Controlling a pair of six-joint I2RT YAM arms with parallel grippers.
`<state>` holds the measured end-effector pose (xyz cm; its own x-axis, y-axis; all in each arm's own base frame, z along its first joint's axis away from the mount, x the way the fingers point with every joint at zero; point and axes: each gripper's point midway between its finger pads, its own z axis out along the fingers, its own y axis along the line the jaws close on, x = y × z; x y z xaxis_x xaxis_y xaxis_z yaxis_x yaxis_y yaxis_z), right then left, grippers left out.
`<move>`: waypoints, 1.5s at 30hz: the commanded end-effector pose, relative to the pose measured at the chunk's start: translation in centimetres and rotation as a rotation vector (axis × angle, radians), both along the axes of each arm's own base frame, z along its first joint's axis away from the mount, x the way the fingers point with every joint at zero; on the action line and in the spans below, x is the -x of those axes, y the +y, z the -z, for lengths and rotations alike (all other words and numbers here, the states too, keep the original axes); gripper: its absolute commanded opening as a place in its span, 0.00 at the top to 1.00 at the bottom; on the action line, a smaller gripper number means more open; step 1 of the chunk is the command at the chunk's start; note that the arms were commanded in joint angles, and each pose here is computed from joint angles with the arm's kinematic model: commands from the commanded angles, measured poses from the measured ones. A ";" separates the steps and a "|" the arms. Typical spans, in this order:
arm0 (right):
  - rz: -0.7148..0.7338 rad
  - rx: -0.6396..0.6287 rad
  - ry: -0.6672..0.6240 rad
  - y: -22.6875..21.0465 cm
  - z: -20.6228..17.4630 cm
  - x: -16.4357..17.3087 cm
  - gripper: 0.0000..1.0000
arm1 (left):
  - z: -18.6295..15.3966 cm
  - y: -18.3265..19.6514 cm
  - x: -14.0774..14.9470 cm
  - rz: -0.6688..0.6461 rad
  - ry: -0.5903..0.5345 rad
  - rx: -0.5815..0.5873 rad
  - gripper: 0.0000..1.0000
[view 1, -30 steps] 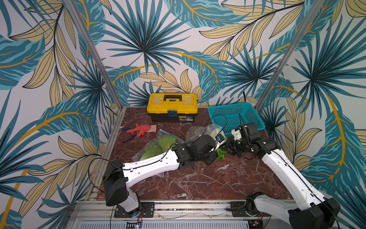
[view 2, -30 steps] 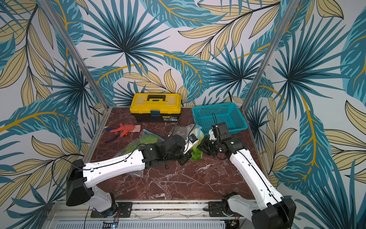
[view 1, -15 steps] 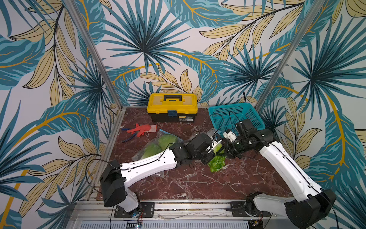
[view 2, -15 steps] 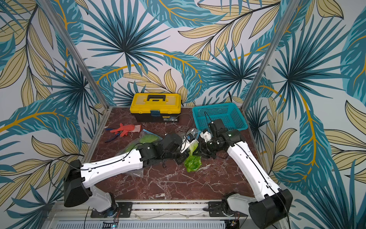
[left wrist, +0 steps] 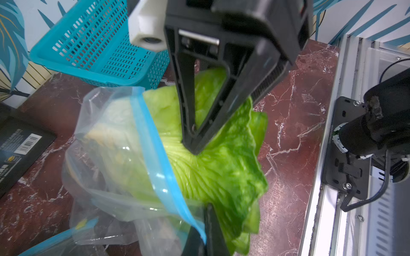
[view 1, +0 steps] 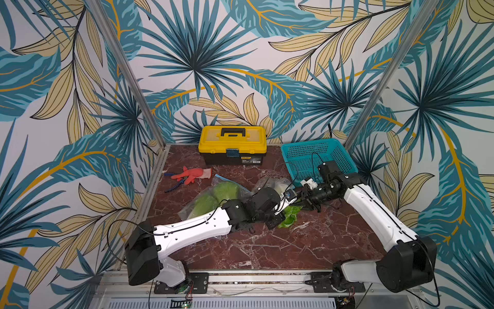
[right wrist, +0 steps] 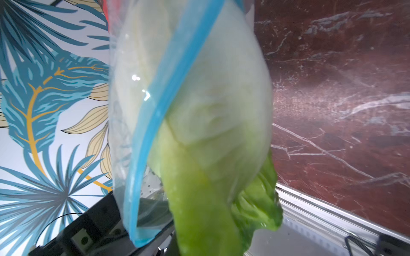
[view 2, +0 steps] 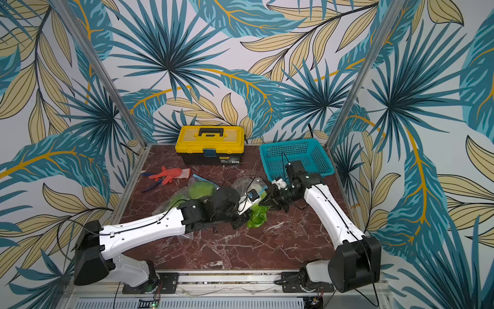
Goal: Put the chinese cabbages into a zipper bag and zip it
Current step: Place the Chinese cabbage in the zipper food storage bag.
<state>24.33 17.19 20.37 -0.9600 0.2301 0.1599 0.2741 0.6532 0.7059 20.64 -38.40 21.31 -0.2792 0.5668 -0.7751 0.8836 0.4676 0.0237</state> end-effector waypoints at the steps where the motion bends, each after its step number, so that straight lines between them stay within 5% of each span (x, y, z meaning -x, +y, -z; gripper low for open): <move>1: -0.141 0.064 -0.026 0.4 -0.5 2.0 1.00 | -0.5 -0.3 0.7 0.041 -0.021 0.010 1.00; 9: -0.316 0.140 -0.023 0.8 -0.6 5.9 1.00 | -1.2 -0.1 -0.8 0.006 -0.034 0.001 1.00; 13: -0.163 0.074 -0.011 3.0 -0.9 2.0 0.99 | -2.6 -1.8 -0.1 0.032 0.035 0.090 1.00; 16: 0.014 -0.092 -0.048 5.4 -2.4 -1.8 0.94 | -4.3 -2.9 0.4 0.034 0.115 0.230 1.00; 20: 0.099 -0.124 -0.076 5.5 -3.1 -4.2 0.94 | -6.0 -2.7 0.7 0.059 0.161 0.332 1.00; 23: 0.019 -0.146 -0.013 6.7 -2.2 -4.1 0.97 | -5.2 -3.0 1.5 0.126 0.156 0.309 1.00; 27: -0.128 0.066 0.007 4.5 -0.2 -1.5 0.97 | -4.1 -1.6 0.5 0.077 0.086 0.249 1.00; 30: -0.165 0.066 0.030 3.9 -0.1 0.2 0.96 | -4.0 -0.4 -0.2 0.047 0.050 0.226 1.00; 36: 0.124 -0.203 0.048 3.5 -2.0 -3.4 1.00 | -2.1 -0.5 1.4 0.110 0.110 0.154 1.00; 45: 0.442 -0.326 0.006 1.5 -3.6 -7.3 1.00 | -0.2 0.6 2.4 0.088 0.165 0.094 1.00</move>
